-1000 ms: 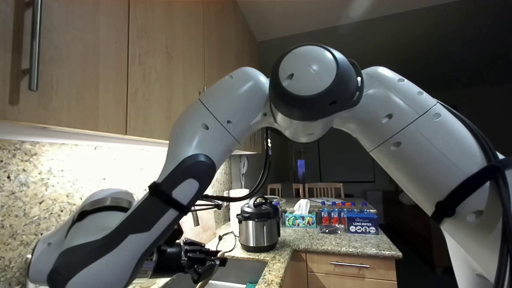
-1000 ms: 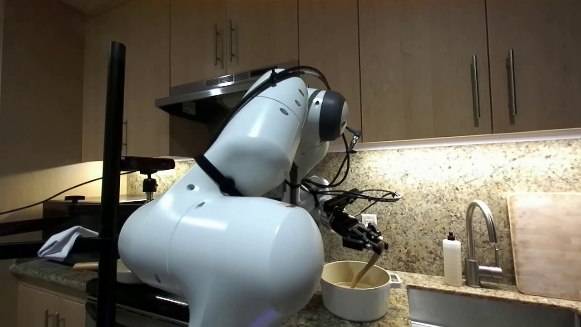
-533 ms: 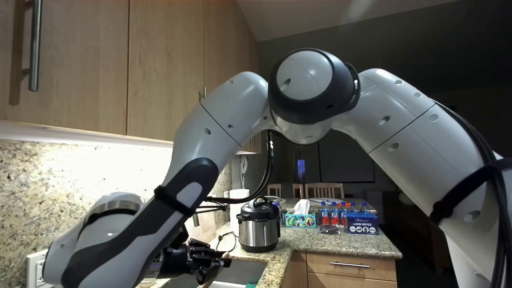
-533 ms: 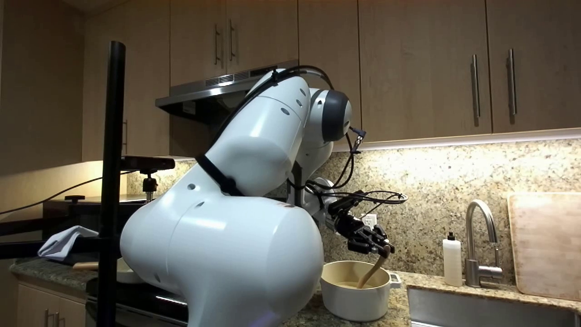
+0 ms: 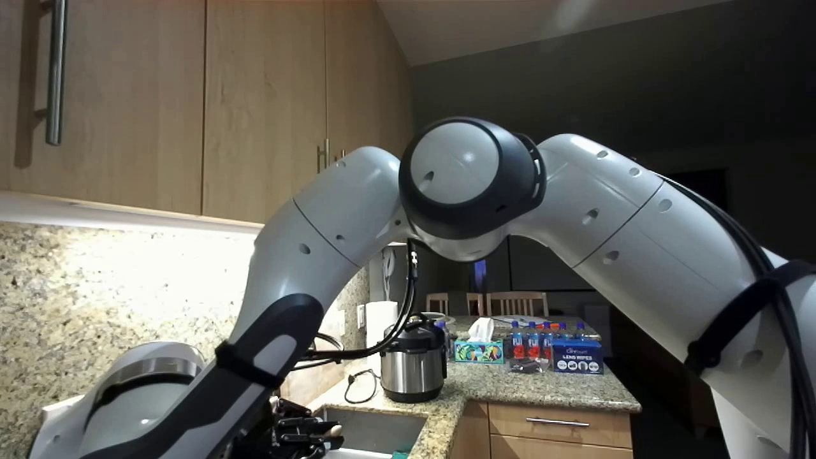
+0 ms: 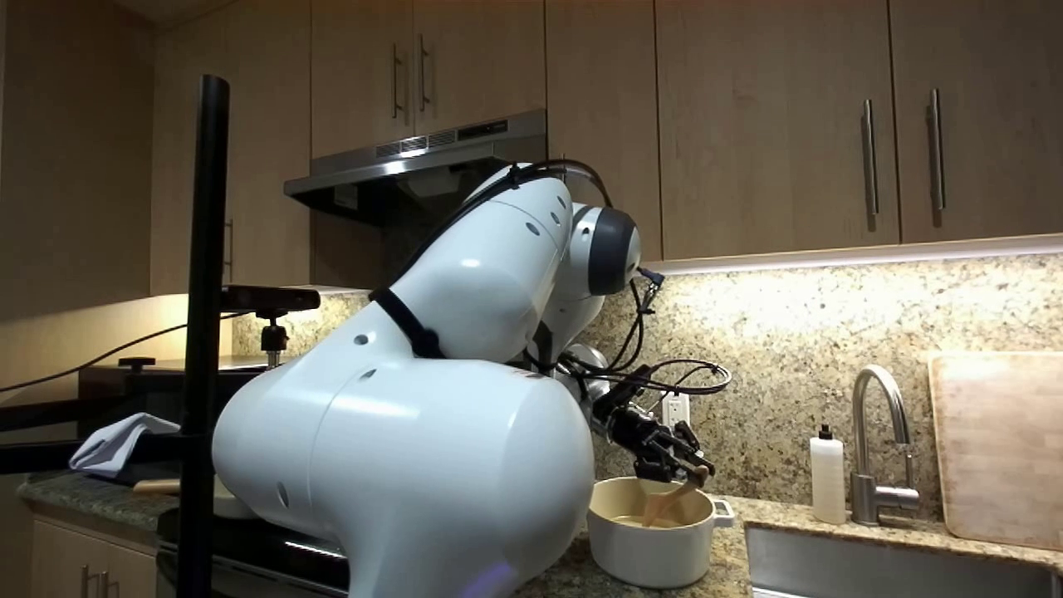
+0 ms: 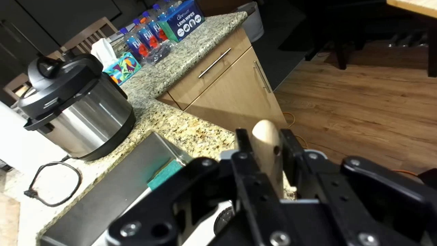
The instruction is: Use the wooden spoon to stir the contents in the white pot
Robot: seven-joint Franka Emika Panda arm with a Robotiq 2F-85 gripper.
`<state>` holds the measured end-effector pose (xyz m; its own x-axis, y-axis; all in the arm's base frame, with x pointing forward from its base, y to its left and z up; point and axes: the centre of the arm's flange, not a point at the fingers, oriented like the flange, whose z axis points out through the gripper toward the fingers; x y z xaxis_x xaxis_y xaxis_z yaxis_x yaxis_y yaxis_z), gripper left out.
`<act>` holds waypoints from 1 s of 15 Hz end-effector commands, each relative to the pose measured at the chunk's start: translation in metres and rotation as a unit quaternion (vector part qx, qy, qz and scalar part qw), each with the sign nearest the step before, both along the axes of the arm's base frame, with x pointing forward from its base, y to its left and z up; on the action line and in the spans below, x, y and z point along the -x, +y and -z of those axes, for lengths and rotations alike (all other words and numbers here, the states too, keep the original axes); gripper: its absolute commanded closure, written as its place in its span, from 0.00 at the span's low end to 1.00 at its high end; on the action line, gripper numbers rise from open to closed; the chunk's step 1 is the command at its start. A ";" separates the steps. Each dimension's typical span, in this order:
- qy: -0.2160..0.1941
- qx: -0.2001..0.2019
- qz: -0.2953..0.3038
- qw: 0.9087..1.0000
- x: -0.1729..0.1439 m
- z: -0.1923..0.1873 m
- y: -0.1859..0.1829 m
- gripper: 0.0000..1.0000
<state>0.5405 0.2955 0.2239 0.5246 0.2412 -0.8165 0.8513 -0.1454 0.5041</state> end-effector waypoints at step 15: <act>0.063 0.041 -0.016 0.997 0.023 -0.024 -0.055 0.91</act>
